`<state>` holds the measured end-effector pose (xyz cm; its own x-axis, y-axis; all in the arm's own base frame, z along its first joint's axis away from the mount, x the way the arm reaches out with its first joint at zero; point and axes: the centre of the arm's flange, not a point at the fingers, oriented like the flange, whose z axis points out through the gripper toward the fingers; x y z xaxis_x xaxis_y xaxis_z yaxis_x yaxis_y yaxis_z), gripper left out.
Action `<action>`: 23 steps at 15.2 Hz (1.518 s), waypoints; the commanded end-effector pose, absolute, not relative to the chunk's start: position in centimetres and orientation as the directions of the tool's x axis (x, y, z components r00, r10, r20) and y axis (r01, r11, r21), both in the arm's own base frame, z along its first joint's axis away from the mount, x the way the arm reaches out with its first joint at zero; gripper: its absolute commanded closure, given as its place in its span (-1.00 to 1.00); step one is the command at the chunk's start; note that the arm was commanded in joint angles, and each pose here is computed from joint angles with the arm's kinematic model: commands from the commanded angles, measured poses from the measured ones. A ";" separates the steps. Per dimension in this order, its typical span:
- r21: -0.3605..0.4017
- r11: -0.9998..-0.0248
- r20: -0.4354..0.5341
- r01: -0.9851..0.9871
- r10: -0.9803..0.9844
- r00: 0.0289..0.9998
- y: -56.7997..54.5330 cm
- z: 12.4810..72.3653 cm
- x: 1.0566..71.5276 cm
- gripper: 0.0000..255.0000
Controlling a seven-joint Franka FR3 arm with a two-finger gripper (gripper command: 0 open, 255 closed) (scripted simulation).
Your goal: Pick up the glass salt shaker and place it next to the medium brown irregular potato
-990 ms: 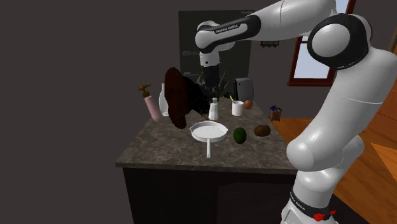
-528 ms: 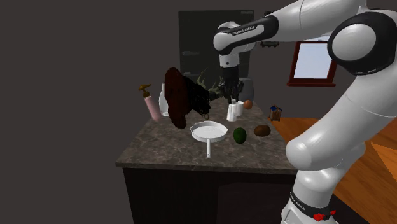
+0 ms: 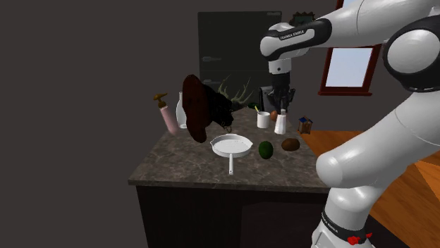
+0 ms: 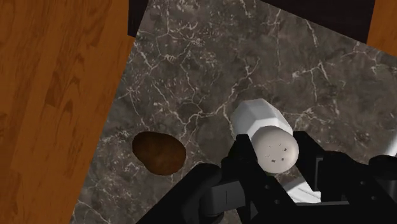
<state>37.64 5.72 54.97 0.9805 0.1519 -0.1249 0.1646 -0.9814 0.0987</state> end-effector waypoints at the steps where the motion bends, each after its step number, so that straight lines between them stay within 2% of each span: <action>1: 0.098 -0.981 -0.125 0.166 0.153 0.980 3.1 54.8 36.8 1.00; 3: 0.098 -0.981 -0.125 0.166 0.153 0.980 -0.4 54.9 35.7 1.00; 23: 0.098 -0.981 -0.125 0.166 0.153 0.980 -0.4 44.3 35.7 1.00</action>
